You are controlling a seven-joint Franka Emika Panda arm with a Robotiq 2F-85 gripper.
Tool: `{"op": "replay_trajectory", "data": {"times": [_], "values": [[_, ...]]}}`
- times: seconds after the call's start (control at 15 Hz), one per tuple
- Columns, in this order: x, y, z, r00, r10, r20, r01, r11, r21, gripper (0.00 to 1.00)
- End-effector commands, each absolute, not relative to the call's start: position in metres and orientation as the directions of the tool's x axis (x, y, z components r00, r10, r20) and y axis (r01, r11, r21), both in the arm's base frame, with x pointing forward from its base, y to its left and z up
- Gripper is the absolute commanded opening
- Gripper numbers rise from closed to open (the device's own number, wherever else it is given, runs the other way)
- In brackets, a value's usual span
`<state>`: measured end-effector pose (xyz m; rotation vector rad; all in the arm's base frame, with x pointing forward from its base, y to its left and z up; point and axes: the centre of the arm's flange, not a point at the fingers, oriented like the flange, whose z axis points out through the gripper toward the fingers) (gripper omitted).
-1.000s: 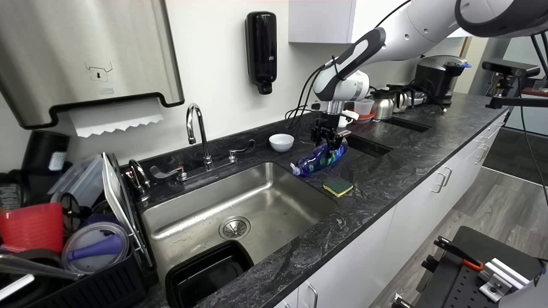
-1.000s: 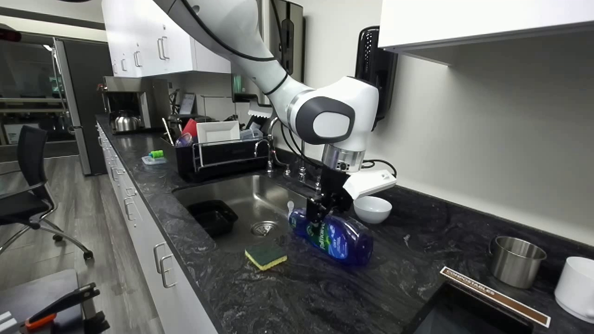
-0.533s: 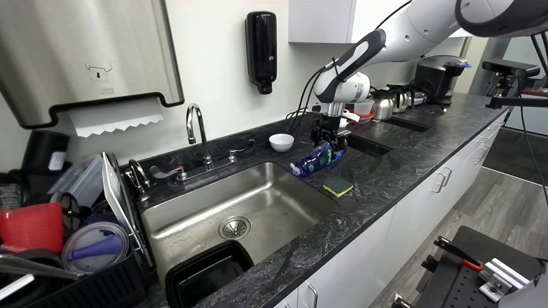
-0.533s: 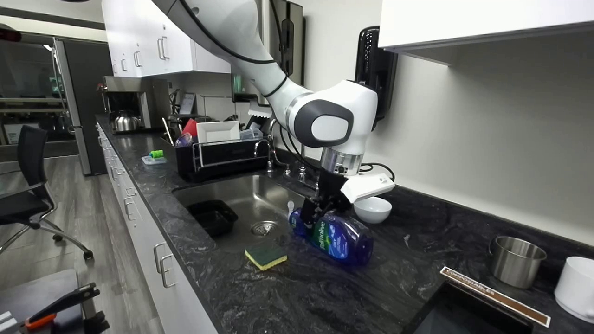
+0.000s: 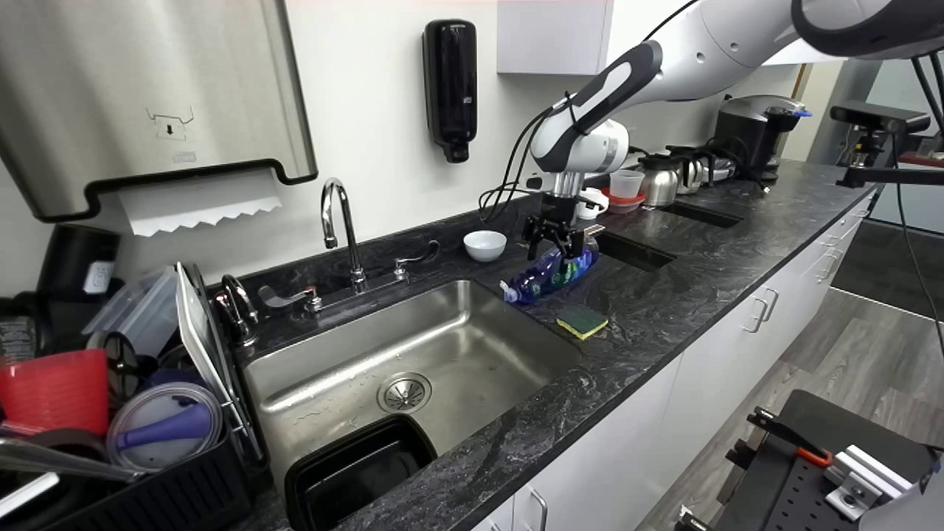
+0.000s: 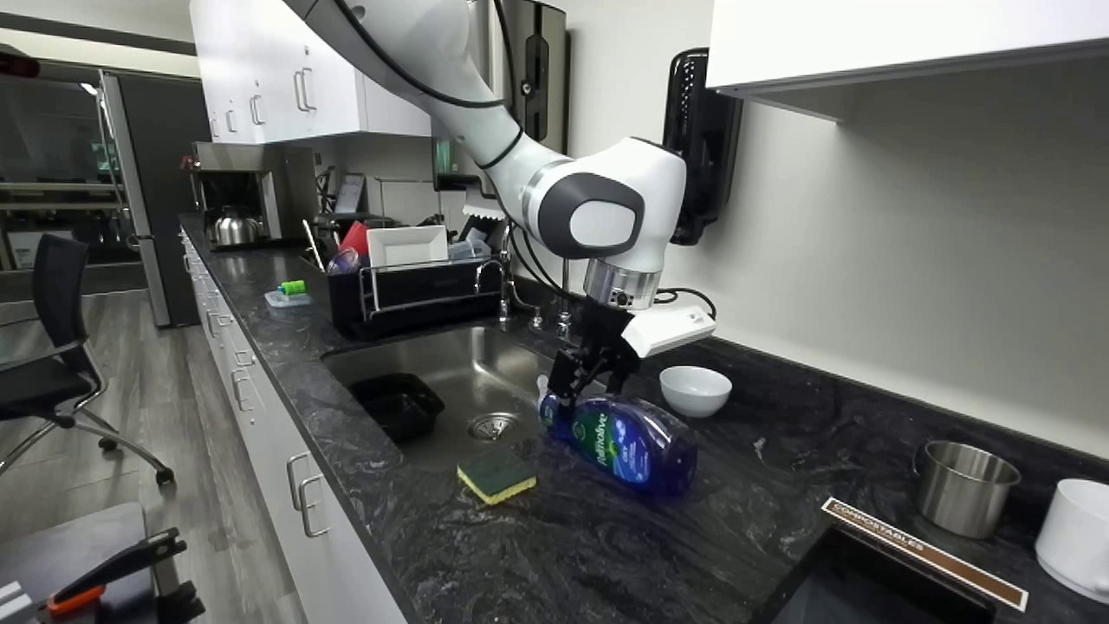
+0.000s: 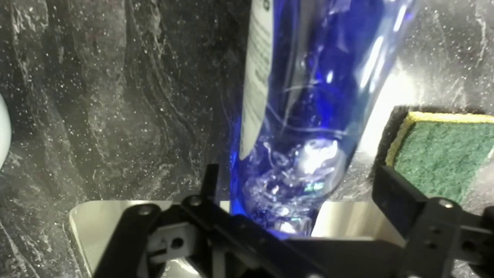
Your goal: Pour the liquid soap into the sink
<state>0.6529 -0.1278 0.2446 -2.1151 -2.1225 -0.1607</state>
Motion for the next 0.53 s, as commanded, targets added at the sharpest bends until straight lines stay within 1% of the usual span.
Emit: {"op": "replay_trajectory", "data": {"times": [0.0,0.47], "values": [[0.646,-0.118,0.248,-0.01,0.984,0.175,0.999,0.017,-0.037,1.0],[0.651,-0.088,0.237,-0.02,0.986,0.165,0.997,0.032,-0.069,1.0]]}}
